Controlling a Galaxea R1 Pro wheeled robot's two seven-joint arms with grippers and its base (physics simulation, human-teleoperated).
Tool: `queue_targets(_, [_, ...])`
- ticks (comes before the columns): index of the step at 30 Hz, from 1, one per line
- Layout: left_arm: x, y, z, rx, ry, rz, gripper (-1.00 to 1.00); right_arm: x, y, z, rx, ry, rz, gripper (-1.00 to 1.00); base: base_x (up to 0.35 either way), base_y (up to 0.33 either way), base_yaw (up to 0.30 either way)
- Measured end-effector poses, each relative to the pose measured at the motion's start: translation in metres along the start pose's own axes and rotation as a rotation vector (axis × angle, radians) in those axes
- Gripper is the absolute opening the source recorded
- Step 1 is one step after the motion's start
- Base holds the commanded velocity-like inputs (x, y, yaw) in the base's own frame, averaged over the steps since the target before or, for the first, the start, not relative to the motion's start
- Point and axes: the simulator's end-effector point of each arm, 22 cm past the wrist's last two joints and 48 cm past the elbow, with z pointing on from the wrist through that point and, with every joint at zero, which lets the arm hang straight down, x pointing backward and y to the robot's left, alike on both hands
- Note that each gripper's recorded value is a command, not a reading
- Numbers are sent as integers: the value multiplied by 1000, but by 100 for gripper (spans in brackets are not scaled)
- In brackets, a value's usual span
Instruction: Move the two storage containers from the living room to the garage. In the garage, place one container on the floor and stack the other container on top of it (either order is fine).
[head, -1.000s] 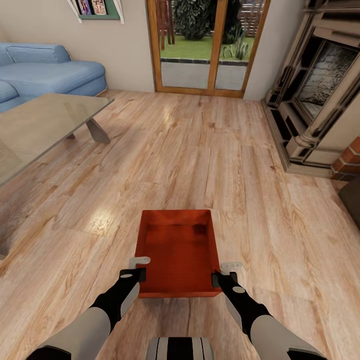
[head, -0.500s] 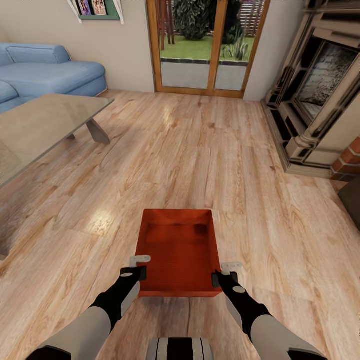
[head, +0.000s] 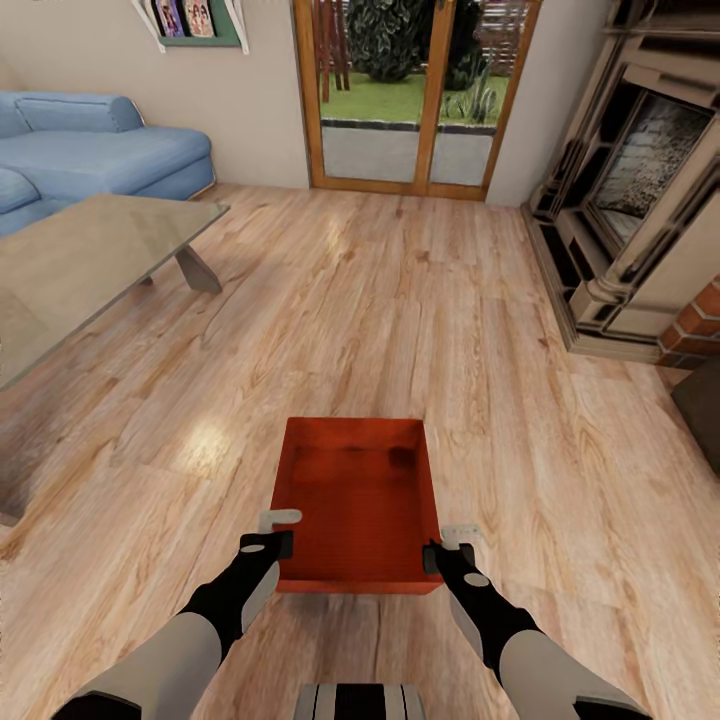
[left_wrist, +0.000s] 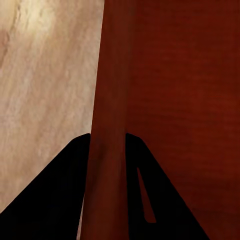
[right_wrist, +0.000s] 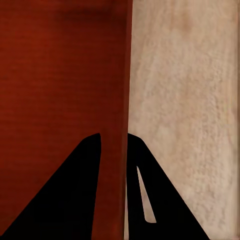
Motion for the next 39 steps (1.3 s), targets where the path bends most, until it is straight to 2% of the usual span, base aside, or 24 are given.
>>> queue_targets(39, [-53, 7, -66, -1, 3, 0, -100, -62, 1, -59, 1, 4, -1, -100, 0, 0, 0])
